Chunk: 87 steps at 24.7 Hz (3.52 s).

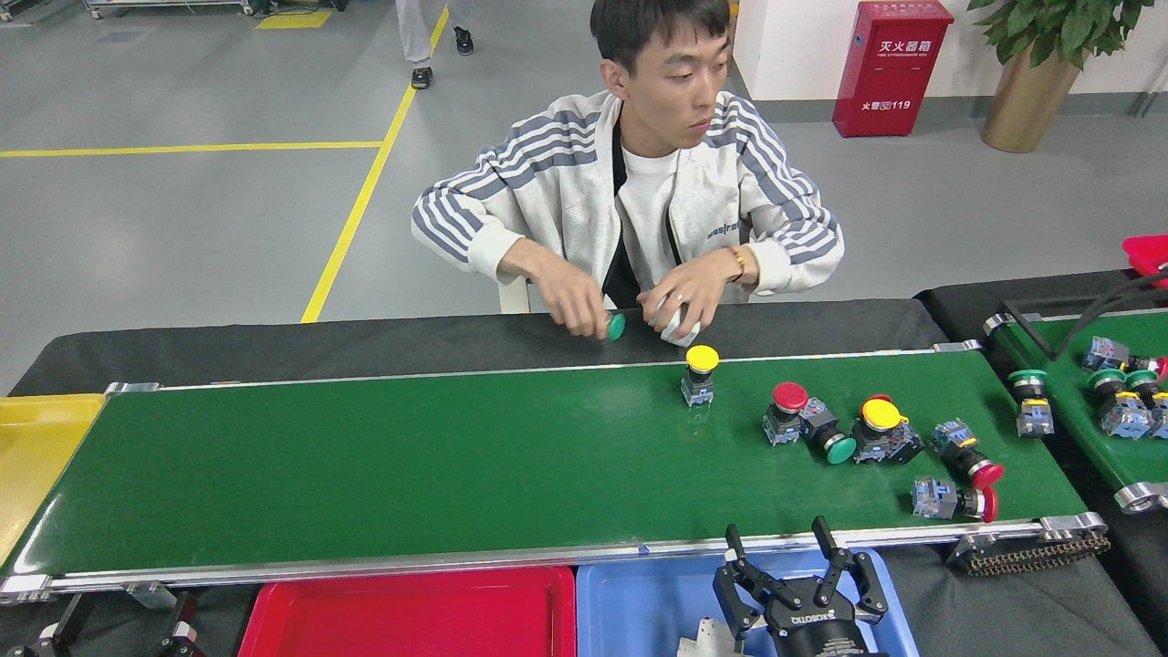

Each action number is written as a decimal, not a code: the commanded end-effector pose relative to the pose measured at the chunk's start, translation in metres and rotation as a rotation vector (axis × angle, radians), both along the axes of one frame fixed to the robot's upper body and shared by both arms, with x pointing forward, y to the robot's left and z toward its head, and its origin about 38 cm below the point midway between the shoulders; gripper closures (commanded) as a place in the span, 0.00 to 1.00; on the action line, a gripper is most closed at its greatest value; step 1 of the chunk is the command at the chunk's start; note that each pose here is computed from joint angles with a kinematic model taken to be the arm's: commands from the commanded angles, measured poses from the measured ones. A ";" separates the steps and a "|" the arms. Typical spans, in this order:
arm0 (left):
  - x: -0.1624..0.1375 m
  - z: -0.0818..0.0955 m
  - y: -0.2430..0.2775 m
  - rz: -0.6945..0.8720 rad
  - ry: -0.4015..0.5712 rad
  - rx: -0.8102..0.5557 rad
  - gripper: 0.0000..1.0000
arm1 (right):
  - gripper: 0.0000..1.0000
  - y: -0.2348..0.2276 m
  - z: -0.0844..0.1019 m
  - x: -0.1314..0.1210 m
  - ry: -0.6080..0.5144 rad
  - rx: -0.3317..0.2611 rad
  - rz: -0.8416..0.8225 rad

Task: Pick switch part from conveyor to tray
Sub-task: 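Reach the right gripper to the white switch part and grasp it, then carry the white switch part into the blue tray and release it, then reach the left gripper toward the yellow-capped button on the belt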

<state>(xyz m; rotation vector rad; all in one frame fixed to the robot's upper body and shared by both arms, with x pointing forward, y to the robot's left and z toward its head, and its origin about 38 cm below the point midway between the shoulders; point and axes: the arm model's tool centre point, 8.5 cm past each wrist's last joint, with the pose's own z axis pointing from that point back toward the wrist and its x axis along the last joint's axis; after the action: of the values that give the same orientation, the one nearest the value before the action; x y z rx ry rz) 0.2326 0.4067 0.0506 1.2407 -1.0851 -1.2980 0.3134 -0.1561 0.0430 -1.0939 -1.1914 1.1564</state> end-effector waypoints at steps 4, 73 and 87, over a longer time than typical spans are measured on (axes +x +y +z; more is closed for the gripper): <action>0.002 0.008 0.001 -0.011 -0.023 0.014 0.00 | 0.02 0.000 0.021 0.028 -0.029 -0.014 -0.080; 0.169 0.027 -0.148 -0.274 -0.011 0.055 0.00 | 0.02 0.087 0.001 -0.028 -0.123 0.007 -0.018; 0.250 0.023 -0.171 -0.218 0.068 0.045 0.00 | 0.02 0.108 0.008 0.019 0.073 -0.029 0.141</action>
<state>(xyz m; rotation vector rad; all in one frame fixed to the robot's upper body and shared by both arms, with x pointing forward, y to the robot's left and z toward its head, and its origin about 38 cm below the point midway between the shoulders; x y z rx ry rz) 0.4717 0.2352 0.0593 1.0895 -1.1634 -1.5482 0.3255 -0.0540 0.0413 -1.0084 -1.1868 1.3006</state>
